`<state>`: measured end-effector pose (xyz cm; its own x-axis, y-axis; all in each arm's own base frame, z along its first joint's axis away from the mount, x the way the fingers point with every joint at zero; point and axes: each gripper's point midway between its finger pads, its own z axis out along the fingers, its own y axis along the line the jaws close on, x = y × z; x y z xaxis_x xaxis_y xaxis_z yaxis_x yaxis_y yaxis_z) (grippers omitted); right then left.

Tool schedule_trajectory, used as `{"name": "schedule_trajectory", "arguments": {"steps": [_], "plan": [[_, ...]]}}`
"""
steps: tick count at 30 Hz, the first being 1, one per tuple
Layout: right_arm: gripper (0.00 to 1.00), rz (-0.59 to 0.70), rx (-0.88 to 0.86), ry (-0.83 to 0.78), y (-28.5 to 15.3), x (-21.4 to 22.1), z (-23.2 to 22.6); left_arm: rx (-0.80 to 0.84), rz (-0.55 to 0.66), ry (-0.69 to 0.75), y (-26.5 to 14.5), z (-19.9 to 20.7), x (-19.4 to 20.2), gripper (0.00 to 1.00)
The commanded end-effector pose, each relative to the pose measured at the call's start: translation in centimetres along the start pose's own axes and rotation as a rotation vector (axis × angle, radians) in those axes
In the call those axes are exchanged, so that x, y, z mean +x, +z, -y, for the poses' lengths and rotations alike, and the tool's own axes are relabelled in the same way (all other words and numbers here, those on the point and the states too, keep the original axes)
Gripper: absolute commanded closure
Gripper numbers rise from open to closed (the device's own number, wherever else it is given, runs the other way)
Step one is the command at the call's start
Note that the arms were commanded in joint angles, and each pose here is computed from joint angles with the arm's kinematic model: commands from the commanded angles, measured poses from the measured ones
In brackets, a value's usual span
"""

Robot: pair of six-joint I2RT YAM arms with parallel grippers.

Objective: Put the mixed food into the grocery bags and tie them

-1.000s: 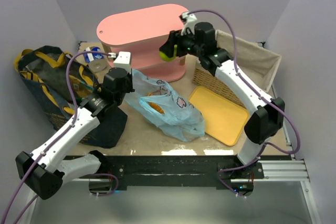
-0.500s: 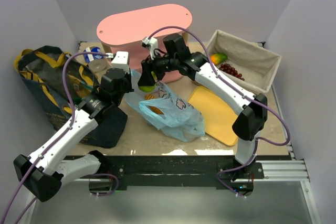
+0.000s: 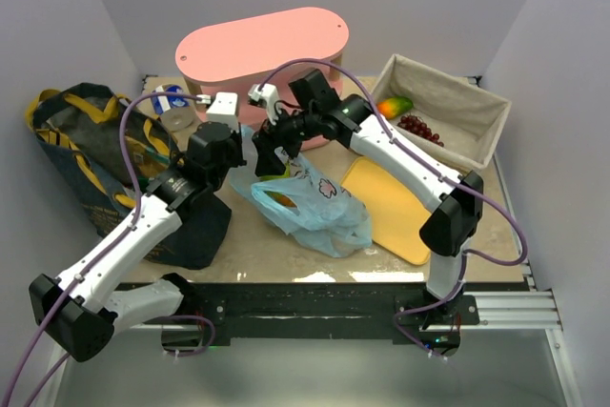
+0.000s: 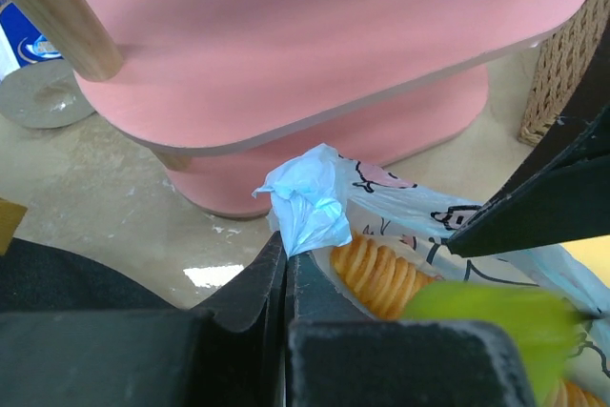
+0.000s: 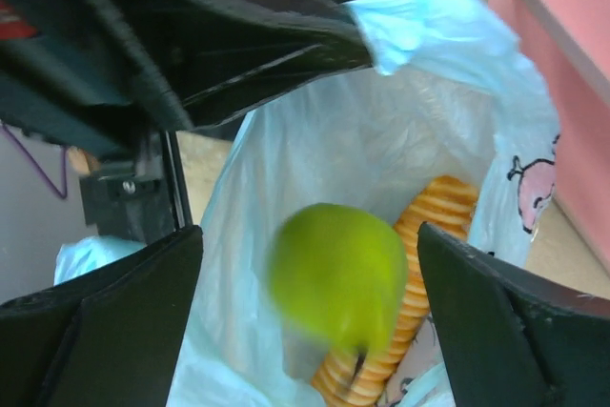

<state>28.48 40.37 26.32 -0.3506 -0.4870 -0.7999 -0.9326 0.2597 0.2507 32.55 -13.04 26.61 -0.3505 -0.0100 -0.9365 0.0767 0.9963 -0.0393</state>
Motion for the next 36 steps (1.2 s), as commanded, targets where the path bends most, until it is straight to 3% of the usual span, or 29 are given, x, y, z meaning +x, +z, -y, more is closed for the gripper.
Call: {"name": "schedule_trajectory", "arguments": {"steps": [1,3,8,11,16,25,30,36], "plan": [[0.01,0.017,0.018,-0.044,-0.6,-1.5,0.0,0.02,0.046,-0.012,0.3,0.5,-1.5,1.0],[0.01,0.035,0.137,-0.016,-1.4,-2.3,1.9,0.017,0.041,-0.009,0.4,0.5,-1.3,1.0],[0.03,0.342,0.378,0.165,-9.9,-7.2,10.7,0.0,0.013,-0.004,0.4,0.1,-0.2,1.0],[0.03,0.415,0.586,0.249,-14.7,-6.1,17.1,-0.009,0.001,0.003,0.4,-0.2,0.5,1.0],[0.01,0.306,0.971,0.461,-21.3,2.5,28.2,-0.028,-0.017,0.025,0.8,-0.5,1.3,1.0],[0.01,0.095,1.211,0.592,-22.5,15.2,39.3,-0.045,-0.046,0.001,1.6,-0.5,2.7,1.0],[0.01,0.111,1.327,0.625,-22.4,17.8,42.9,-0.085,-0.082,-0.018,1.5,-0.9,3.2,1.0],[0.01,0.097,1.348,0.637,-21.1,20.1,45.8,-0.106,-0.102,-0.035,1.6,-0.9,3.0,1.0]]}}
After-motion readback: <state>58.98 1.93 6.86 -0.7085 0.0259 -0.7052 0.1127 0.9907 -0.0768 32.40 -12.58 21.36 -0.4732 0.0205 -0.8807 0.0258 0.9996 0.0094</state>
